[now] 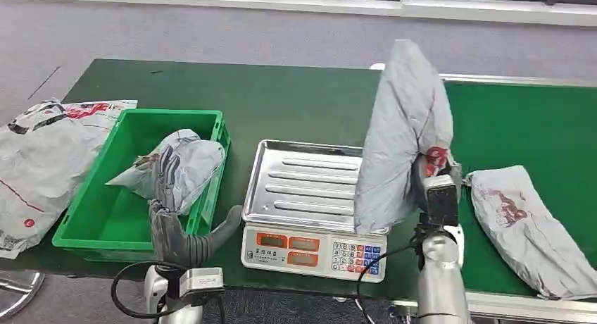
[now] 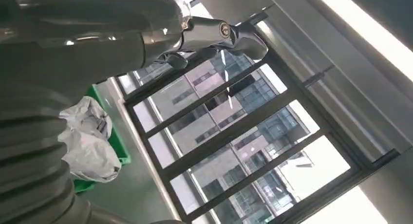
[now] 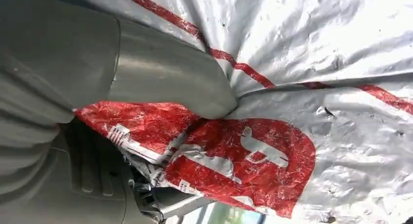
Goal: Moved the parcel from conveyor to table for the left to box.
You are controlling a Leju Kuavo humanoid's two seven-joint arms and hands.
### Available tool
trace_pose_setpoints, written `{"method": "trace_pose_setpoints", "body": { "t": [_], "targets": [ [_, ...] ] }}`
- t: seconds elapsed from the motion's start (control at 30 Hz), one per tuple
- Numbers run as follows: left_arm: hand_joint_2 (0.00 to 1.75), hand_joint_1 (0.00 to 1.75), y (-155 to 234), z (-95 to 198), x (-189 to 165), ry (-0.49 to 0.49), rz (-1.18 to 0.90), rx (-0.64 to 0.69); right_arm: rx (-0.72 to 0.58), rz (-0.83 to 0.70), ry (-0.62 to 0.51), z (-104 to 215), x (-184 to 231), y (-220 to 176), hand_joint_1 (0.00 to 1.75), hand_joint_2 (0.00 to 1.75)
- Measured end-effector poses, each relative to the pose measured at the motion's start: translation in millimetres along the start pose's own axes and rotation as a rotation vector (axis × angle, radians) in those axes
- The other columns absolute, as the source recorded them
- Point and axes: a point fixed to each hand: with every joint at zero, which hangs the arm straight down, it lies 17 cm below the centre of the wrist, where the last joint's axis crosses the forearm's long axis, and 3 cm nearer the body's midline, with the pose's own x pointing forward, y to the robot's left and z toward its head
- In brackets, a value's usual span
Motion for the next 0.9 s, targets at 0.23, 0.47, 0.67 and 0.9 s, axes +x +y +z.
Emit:
{"method": "trace_pose_setpoints", "body": {
  "t": [0.23,0.47,0.67,0.9],
  "targets": [
    [1.75,0.0,-12,4,-11,0.037,0.08,-0.02,0.213,-0.242,0.025,15,11,77,1.75,1.75],
    [1.75,0.0,-20,1,-15,0.04,0.093,-0.034,0.249,-0.26,0.037,25,12,92,1.75,1.75],
    [1.75,0.0,-18,0,-17,0.047,0.083,-0.024,0.259,-0.275,0.048,26,11,99,1.75,1.75],
    [1.75,0.0,-16,-1,-15,0.039,0.063,-0.019,0.208,-0.246,0.067,23,2,95,0.44,1.75]
  ]
}}
